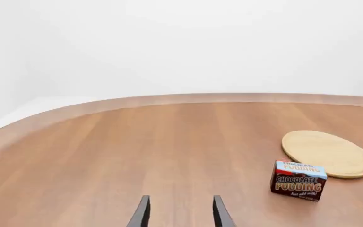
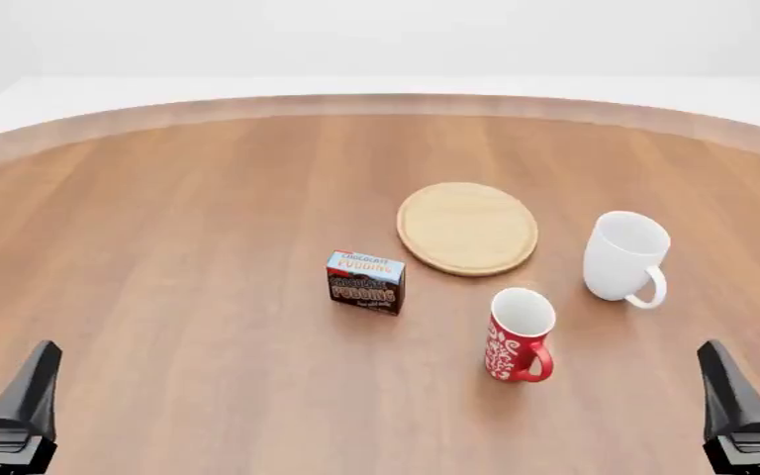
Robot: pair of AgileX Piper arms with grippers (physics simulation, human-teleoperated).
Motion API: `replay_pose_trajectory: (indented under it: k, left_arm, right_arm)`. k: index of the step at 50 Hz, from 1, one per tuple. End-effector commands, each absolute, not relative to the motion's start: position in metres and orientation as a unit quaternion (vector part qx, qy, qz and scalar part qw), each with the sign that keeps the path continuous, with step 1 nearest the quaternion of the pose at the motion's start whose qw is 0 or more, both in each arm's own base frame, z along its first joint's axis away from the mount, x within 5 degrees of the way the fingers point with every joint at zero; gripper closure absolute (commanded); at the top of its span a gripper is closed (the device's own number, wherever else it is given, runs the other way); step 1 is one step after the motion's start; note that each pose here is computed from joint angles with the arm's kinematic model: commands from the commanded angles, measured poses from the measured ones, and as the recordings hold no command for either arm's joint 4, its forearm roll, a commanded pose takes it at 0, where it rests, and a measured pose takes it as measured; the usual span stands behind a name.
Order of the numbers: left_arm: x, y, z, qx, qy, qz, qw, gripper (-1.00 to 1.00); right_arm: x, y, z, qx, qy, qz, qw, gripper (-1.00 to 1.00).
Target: Put the chocolate pudding to the left of the plate.
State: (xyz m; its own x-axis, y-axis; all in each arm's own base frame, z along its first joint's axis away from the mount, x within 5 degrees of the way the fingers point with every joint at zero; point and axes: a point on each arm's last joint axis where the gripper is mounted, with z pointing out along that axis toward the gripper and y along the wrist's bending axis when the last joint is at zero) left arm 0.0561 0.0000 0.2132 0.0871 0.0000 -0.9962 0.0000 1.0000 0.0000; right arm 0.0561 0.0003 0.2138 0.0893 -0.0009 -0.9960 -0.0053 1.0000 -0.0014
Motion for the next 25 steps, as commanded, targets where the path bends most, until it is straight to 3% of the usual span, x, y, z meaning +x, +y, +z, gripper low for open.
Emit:
replay_pose_trajectory:
  k: [1, 10, 15, 25]
  left_arm:
    - [0.056, 0.000, 0.213, 0.000, 0.676, 0.000, 0.737, -1.00]
    - [0.056, 0.000, 0.213, 0.000, 0.676, 0.000, 0.737, -1.00]
    - [0.056, 0.000, 0.213, 0.000, 0.676, 0.000, 0.737, -1.00]
    - [0.056, 0.000, 0.213, 0.000, 0.676, 0.000, 0.737, -1.00]
  right_arm:
    - [0.056, 0.001, 0.215, -0.004, 0.674, 0.004, 0.739, -1.00]
    - [0.056, 0.001, 0.222, -0.010, 0.671, 0.000, 0.742, -1.00]
    - [0.058, 0.005, 0.253, -0.050, 0.654, 0.004, 0.755, -1.00]
    - [0.103, 0.026, 0.321, -0.133, 0.657, 0.036, 0.741, -1.00]
